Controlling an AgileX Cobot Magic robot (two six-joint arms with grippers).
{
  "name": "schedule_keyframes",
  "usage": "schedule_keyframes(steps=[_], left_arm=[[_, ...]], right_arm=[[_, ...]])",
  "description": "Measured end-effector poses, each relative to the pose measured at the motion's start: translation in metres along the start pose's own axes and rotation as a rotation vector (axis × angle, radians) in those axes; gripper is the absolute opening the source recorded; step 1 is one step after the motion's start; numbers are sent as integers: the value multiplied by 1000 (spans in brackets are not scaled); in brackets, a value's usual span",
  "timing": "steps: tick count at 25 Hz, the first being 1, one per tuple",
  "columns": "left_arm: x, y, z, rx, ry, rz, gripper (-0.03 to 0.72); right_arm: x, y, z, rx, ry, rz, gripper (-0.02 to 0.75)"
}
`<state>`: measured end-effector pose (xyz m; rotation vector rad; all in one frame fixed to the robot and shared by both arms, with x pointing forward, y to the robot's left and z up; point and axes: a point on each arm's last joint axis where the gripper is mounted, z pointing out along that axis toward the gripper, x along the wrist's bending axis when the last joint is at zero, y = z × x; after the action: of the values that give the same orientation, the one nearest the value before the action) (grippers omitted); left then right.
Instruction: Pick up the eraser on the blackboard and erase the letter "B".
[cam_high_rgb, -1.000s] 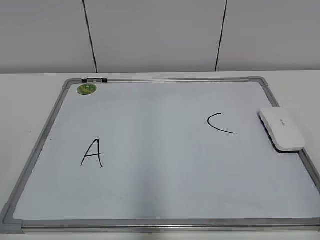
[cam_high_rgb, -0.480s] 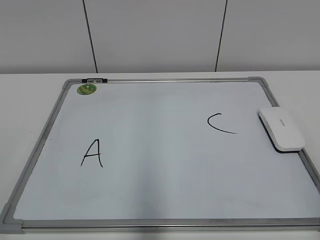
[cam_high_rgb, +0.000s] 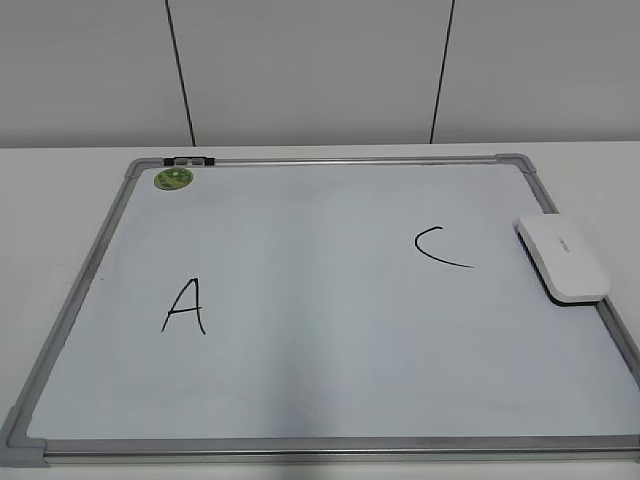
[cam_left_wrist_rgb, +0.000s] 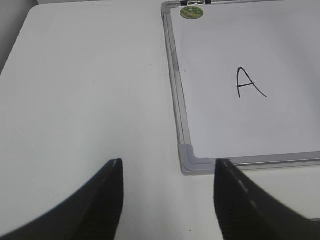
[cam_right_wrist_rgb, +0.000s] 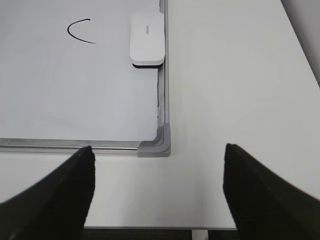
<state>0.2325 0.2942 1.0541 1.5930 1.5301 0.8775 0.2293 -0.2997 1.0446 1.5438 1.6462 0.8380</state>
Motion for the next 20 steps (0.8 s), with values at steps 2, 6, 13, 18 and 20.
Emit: schedule_keyframes(steps=[2, 6, 13, 18, 20], left_arm=[[0, 0, 0, 0, 0, 0, 437], [0, 0, 0, 0, 0, 0, 437], [0, 0, 0, 0, 0, 0, 437], [0, 0, 0, 0, 0, 0, 437], [0, 0, 0, 0, 0, 0, 437]], right_arm=[[0, -1, -1, -9, -2, 0, 591], [0, -1, -1, -12, -4, -1, 591], [0, -1, -1, -12, -6, -2, 591], [0, -1, -1, -12, -6, -2, 591], [0, -1, -1, -12, -6, -2, 591]])
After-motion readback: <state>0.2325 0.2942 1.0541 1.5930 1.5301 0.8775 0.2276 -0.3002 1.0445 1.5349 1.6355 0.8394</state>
